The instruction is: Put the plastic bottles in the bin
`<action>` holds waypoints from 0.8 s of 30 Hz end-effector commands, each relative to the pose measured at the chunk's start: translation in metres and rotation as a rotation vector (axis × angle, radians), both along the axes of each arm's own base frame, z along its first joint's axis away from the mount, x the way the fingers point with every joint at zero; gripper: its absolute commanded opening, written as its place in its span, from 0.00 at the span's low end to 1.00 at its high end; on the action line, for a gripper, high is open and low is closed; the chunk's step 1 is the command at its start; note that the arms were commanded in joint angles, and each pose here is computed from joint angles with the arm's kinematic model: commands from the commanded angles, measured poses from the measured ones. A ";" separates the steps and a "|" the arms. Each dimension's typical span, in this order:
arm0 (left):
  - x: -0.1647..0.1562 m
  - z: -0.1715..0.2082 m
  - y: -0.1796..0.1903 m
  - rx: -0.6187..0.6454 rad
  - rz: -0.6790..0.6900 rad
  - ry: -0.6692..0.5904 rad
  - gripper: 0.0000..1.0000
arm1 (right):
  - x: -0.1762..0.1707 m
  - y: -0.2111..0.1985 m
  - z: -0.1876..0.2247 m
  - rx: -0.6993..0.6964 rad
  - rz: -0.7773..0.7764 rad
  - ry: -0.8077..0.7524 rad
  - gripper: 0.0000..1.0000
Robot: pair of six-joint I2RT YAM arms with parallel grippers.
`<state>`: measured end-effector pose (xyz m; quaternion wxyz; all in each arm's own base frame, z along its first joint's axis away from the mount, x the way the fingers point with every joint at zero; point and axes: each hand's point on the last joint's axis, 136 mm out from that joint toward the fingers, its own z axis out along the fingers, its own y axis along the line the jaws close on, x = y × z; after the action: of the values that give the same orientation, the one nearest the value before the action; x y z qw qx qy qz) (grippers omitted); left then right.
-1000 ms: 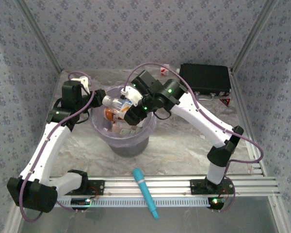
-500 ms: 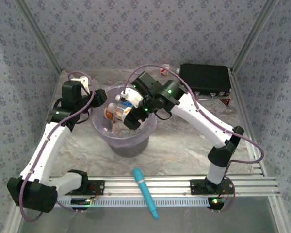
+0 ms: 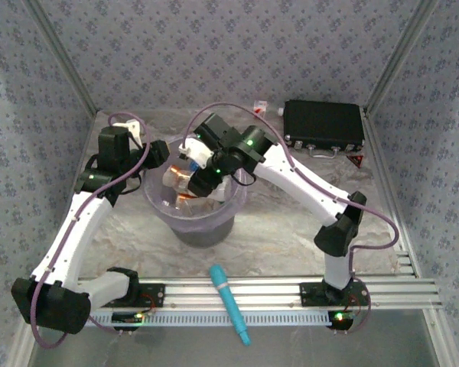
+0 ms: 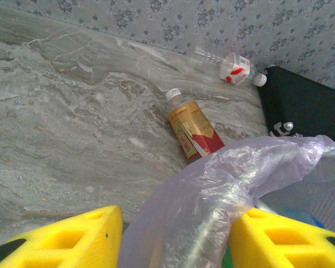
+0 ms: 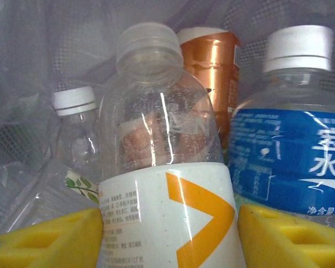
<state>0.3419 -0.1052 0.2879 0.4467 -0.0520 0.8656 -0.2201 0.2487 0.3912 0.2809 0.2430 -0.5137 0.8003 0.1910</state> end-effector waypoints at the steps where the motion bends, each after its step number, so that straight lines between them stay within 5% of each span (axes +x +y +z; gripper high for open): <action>1: 0.004 0.015 0.001 -0.003 0.007 -0.036 0.52 | -0.007 0.003 0.005 0.016 0.004 0.025 0.66; 13: -0.008 0.012 0.012 0.035 0.034 -0.021 0.52 | 0.056 -0.036 0.121 0.370 -0.237 -0.164 0.79; 24: -0.021 0.002 0.035 0.048 0.096 0.032 0.53 | 0.173 -0.141 0.078 0.402 -0.713 -0.124 0.86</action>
<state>0.3259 -0.0794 0.2923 0.4495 -0.0795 0.8677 -0.1967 0.3954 0.2658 0.3801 0.4408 -0.2214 0.8396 0.2275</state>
